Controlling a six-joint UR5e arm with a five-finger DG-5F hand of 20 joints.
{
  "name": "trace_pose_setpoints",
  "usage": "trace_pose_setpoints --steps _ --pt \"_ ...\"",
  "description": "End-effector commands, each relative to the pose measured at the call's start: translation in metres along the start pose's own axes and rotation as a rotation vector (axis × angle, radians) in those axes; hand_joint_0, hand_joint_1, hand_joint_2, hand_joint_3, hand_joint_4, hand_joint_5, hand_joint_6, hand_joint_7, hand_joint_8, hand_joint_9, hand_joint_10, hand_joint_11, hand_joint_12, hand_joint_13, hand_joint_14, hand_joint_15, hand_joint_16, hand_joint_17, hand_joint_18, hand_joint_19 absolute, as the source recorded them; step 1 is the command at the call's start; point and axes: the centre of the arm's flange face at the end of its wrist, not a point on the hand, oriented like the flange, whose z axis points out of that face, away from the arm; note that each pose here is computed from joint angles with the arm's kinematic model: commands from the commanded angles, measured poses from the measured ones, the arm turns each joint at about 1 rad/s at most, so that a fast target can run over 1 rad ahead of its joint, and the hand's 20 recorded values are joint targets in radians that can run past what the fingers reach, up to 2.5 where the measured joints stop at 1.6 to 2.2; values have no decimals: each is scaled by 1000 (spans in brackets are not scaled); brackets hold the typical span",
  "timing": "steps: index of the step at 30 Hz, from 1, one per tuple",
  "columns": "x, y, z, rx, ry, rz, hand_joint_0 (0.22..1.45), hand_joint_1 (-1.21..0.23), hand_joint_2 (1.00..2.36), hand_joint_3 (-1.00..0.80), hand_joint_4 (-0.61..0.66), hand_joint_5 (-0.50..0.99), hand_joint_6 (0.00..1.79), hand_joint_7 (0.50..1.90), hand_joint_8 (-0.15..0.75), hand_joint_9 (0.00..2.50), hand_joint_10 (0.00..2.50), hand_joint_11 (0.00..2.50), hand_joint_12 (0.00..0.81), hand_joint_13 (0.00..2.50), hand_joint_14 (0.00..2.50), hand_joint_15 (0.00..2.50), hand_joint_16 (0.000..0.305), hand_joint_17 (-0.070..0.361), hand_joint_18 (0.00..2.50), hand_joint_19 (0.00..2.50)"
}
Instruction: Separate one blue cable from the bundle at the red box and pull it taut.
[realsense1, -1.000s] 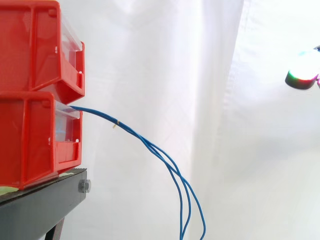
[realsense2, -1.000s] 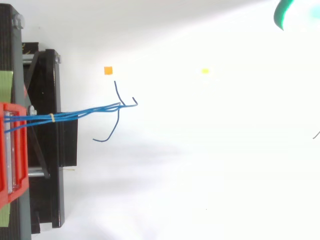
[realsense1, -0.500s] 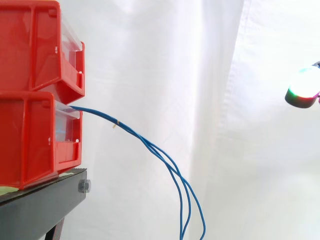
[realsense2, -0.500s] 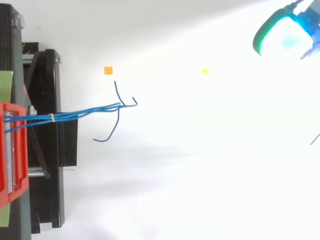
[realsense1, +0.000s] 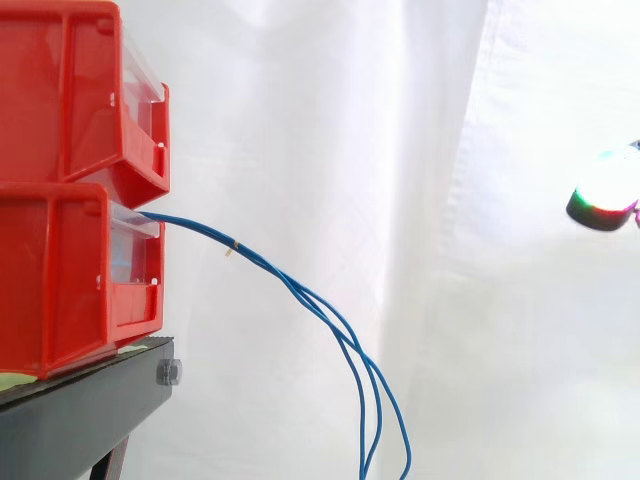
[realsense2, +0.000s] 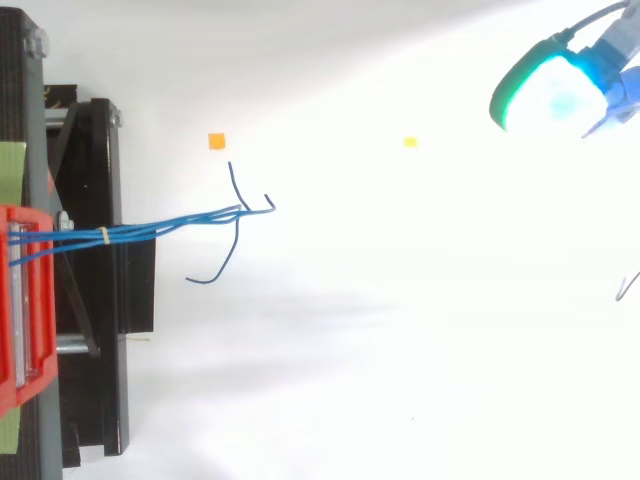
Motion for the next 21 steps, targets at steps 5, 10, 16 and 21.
trace_pose_setpoints --steps 5,10,16,21 --pt "25 -47 18 84 39 84 546 -583 1000 -500 181 -197 502 775 275 678 16 460 332 685 15 373 50 113 570 685" --pt "33 -63 26 95 40 90 546 -583 1000 -500 182 -197 502 775 273 679 14 466 333 685 16 376 50 113 570 683" --pt "33 -62 30 66 15 66 545 -583 1000 -500 181 -197 502 774 275 679 14 456 331 685 16 366 50 113 571 684" --pt "34 -63 33 59 2 63 545 -583 1000 -500 183 -196 502 777 274 677 15 463 331 685 15 373 50 113 571 685"
